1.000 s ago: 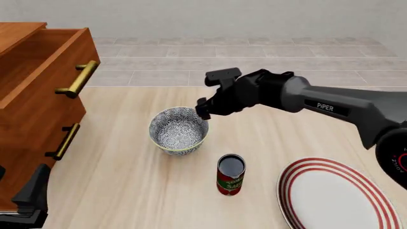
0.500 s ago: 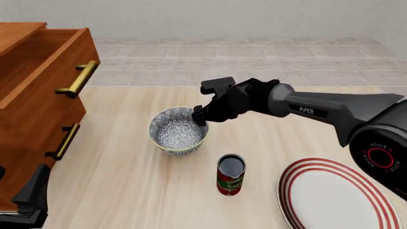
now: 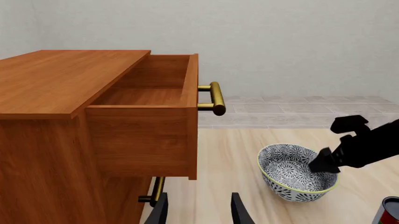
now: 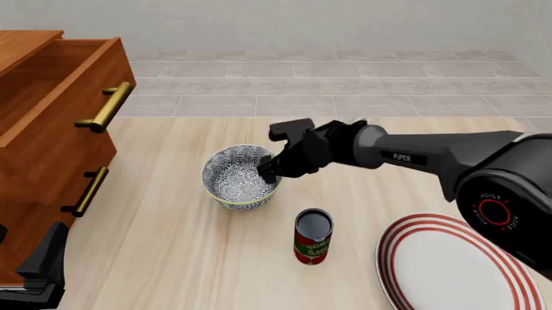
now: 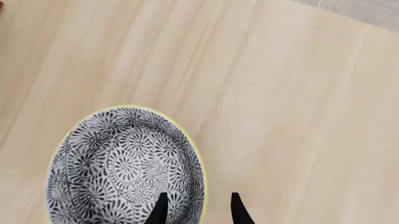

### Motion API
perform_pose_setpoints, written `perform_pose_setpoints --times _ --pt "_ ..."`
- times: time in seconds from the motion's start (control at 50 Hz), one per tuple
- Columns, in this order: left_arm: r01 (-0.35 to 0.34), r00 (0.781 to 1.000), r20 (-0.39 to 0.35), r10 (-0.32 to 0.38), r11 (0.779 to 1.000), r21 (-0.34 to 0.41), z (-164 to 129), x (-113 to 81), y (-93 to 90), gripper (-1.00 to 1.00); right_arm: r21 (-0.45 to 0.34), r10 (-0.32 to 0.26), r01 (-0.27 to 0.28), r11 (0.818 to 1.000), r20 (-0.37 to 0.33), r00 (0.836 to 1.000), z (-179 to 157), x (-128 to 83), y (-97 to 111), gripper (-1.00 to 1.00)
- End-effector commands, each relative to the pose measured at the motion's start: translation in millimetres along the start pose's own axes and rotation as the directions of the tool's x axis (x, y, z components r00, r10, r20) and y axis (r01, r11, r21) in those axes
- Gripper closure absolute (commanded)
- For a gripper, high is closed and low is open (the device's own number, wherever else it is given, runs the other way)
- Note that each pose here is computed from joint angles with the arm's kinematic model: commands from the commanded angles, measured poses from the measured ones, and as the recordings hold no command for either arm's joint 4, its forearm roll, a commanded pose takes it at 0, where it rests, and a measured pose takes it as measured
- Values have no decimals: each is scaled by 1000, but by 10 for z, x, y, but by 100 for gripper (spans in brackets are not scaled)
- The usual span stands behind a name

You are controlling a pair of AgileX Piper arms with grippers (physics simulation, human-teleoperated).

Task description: Put the bowl on the plate.

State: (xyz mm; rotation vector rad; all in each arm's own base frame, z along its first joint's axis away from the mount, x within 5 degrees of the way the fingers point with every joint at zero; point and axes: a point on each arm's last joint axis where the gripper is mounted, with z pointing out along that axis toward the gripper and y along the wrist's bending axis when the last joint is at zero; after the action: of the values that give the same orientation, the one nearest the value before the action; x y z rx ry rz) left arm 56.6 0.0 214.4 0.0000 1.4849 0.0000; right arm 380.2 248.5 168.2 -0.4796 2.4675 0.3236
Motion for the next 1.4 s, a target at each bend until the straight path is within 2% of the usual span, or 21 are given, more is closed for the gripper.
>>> perform_pose_setpoints --times 0.02,0.18,0.64,0.66,0.94,1.28,1.4 --pt "0 1000 0 0 1000 0 0 0 0 -100 -1 5 -5 1000 -15 1000 89 70 18 -100" --pt "0 1000 0 0 1000 0 0 0 0 -100 -9 9 -9 1000 -20 1000 122 133 73 -100" --pt "0 1000 0 0 1000 0 0 0 0 -100 -2 20 -20 1000 -35 999 222 218 34 -100" --pt "0 1000 0 0 1000 0 0 0 0 -100 2 13 -13 1000 -24 1000 198 176 -10 100" --pt "0 1000 0 0 1000 0 0 0 0 -100 -2 15 -15 1000 -12 1000 135 132 5 100" --pt "0 1000 0 0 1000 0 0 0 0 -100 -4 6 -6 1000 33 999 -58 -83 -4 100" --pt "0 1000 0 0 1000 0 0 0 0 -100 -14 6 -5 1000 47 999 -134 -103 50 100"
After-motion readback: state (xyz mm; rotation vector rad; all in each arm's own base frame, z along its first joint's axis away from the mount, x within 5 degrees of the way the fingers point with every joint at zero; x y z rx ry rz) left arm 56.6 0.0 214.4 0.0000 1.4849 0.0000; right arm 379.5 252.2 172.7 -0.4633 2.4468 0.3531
